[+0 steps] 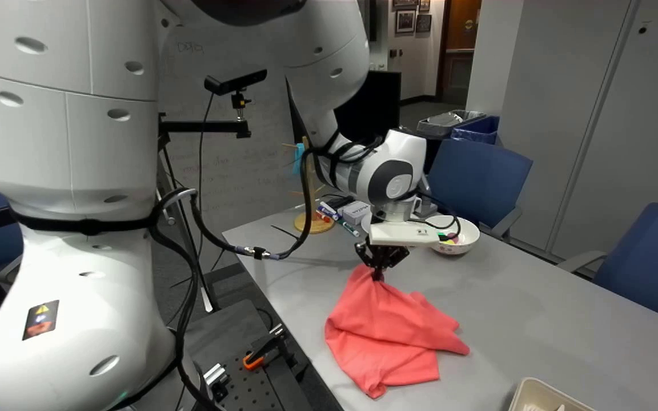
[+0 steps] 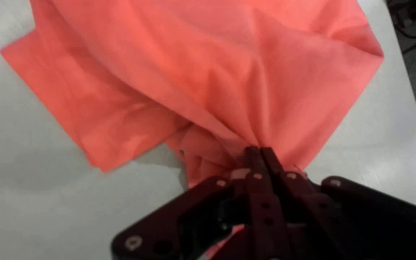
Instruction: Unfold the orange shirt from right to left
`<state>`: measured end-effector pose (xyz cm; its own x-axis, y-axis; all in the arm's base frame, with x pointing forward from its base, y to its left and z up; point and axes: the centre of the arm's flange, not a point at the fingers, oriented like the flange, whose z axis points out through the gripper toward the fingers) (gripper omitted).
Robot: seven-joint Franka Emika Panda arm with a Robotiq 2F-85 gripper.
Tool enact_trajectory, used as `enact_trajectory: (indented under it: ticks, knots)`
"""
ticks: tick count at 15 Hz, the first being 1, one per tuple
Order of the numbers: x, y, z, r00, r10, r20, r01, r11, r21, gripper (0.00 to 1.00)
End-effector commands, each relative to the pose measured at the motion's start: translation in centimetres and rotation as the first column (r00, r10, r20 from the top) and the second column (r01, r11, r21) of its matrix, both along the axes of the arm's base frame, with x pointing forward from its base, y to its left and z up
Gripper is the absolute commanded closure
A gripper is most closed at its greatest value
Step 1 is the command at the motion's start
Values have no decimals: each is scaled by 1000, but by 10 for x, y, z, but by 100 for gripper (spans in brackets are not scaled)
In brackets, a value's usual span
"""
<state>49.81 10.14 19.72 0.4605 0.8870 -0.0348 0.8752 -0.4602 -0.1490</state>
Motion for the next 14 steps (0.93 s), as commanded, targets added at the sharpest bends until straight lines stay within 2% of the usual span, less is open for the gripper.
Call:
enact_trajectory:
  ticks: [1,4,7,10,11,13,14]
  knots:
    - [-24,55,28,989,148,14,-149,987,68,99]
    - [-51,100,32,961,276,-1,-274,953,134,99]
    - [-80,135,31,916,400,-15,-391,903,177,99]
    - [-105,155,28,853,521,-39,-501,837,220,99]
    - [-111,159,24,825,563,-59,-534,808,248,99]
    - [-120,165,16,779,619,-102,-575,770,278,99]
    - [-123,165,13,756,643,-123,-595,754,280,71]
